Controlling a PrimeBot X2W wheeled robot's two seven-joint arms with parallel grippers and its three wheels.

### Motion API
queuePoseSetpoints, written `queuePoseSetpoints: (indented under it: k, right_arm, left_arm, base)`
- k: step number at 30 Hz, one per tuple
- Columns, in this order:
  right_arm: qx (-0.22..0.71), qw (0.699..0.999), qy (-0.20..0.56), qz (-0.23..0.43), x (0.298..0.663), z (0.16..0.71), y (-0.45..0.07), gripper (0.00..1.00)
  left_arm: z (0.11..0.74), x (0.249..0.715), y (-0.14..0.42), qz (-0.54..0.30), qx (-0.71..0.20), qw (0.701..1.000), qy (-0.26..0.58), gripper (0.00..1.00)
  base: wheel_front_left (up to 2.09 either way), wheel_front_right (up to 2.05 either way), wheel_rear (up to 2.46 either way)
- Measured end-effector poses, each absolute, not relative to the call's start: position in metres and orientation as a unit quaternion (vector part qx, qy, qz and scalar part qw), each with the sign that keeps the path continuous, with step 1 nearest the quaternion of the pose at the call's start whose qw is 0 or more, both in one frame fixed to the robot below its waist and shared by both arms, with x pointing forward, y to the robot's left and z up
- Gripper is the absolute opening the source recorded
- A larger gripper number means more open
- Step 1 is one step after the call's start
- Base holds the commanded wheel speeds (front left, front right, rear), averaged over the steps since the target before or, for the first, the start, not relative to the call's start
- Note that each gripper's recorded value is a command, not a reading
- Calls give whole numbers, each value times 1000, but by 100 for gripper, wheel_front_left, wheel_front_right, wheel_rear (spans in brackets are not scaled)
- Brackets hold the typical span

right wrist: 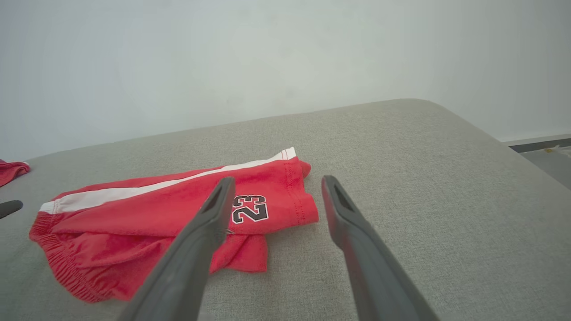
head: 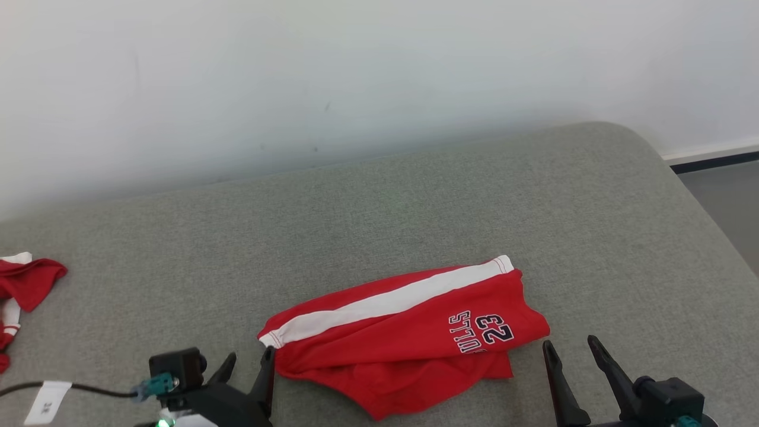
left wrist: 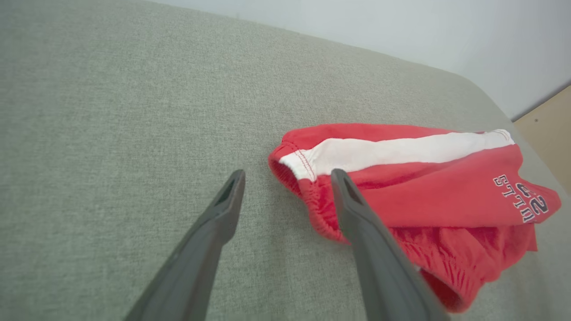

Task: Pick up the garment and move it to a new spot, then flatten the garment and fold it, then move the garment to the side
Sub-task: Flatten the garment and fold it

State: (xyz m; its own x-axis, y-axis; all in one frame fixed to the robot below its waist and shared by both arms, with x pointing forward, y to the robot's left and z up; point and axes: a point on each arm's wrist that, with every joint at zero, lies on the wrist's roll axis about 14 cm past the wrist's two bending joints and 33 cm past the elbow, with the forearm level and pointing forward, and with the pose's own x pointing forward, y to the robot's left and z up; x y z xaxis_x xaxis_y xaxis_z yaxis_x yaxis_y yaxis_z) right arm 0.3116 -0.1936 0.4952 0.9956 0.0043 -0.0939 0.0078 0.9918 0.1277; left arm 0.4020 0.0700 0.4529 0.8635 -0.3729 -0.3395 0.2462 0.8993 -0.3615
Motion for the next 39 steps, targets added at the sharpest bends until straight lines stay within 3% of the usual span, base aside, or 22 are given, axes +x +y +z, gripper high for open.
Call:
queuePoseSetpoints:
  k: [4,8,16,25,26,28,32,34,39]
  right_arm:
    - [78,995,61,8,317,501,-190,100]
    - [76,988,135,27,324,493,-183,100]
    - [24,979,203,26,364,524,-199,100]
    - [8,973,227,34,406,532,-198,100]
    - [5,972,232,35,410,531,-199,100]
    - [-3,969,244,32,415,526,-202,100]
    - [-8,965,260,26,425,521,-208,100]
    - [-9,965,259,22,431,523,-212,100]
    - [-6,967,253,17,439,527,-216,100]
  left_arm:
    - [452,394,74,-153,-187,947,211,100]
    - [451,393,77,-151,-191,943,227,100]
    - [455,412,72,-146,-187,929,284,100]
    - [442,426,66,-134,-169,915,341,100]
    - [439,427,66,-134,-169,913,347,98]
    - [433,426,64,-135,-167,907,363,84]
    - [427,425,61,-139,-173,898,379,77]
    - [425,424,61,-140,-178,895,384,78]
    - [433,425,57,-145,-202,890,381,94]
  base:
    - [0,0,0]
    - [0,0,0]
    - [0,0,0]
    - [0,0,0]
    - [0,0,0]
    - [0,0,0]
    - [0,0,0]
    - [0,0,0]
    - [0,0,0]
